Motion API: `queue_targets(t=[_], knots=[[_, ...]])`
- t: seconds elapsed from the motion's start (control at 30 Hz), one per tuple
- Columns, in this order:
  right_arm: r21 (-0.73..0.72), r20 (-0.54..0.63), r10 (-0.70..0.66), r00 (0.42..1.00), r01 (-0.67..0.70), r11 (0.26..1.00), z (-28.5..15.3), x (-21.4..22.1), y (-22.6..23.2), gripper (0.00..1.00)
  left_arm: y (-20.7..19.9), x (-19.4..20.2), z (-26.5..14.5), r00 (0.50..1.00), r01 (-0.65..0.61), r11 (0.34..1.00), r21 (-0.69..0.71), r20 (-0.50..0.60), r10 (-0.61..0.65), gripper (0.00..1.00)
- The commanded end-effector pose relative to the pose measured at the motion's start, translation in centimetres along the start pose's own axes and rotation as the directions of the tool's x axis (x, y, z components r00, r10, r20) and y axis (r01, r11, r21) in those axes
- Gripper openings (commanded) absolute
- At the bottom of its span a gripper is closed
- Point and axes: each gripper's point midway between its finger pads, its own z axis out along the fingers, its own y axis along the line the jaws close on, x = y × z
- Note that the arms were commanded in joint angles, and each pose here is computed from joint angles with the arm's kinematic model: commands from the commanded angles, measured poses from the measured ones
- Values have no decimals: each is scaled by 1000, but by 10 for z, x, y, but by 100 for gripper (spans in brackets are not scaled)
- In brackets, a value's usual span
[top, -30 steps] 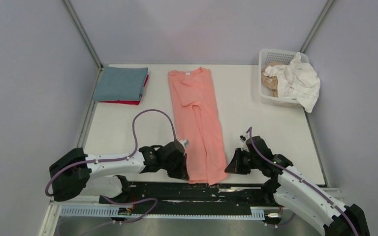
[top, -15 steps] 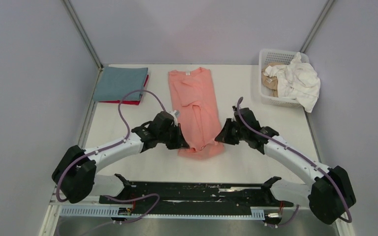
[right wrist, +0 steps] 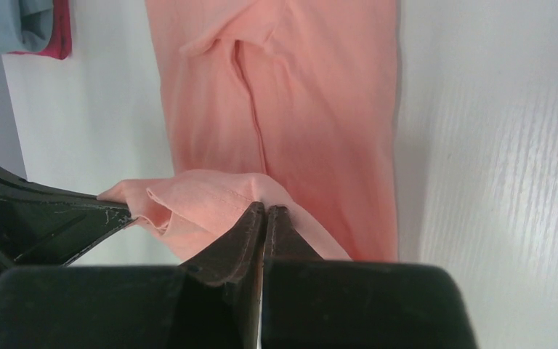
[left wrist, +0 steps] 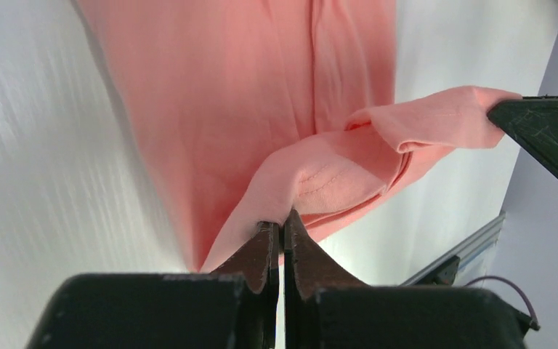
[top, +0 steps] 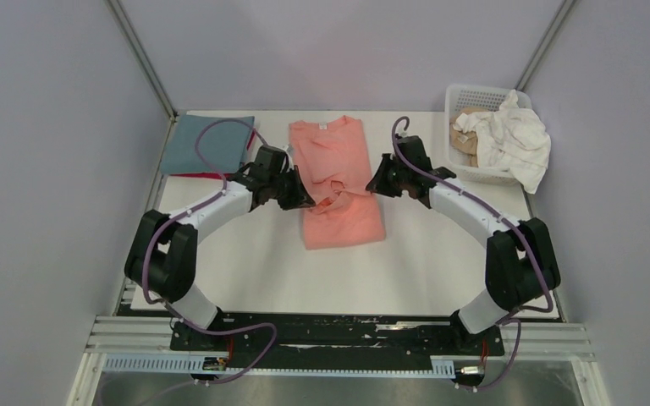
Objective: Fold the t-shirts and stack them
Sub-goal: Fold the folded rectangular tshirt in 1/3 of the way, then grab one side of the 2/3 rectangular tshirt with both arms
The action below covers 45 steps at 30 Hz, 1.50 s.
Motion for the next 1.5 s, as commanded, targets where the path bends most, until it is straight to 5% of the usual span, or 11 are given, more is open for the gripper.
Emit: queue_targets(t=[0.0,0.57,0.67,0.7,0.8,0.83,0.9,1.1,1.47], knots=[[-50,60,-60,996,63,997,15,-37,12,0,-2,-30,5,999,-32,999,2,25,32,0],[-52,16,-51,999,51,997,96,-69,-16,3,37,-89,55,999,48,998,-48,28,-47,8],[-85,3,-46,999,46,995,106,-75,-15,14,36,-102,55,998,42,998,-52,43,-40,34],[-100,5,-51,999,52,994,106,-80,-12,22,36,-104,54,998,38,998,-53,46,-36,51],[-136,33,-72,997,76,988,94,-91,1,60,29,-114,39,995,35,998,-54,97,-30,91],[-133,38,-72,997,77,988,89,-91,1,89,28,-114,36,994,36,998,-55,107,-30,98],[-114,57,-76,996,82,990,76,-88,1,100,25,-113,24,990,41,998,-48,136,-34,100],[-95,33,-117,993,119,988,42,-44,-1,100,30,-74,-9,986,62,997,-37,158,-56,100],[-15,-103,-18,995,16,1000,21,38,-48,100,48,20,16,992,122,992,-35,-17,-123,98]])
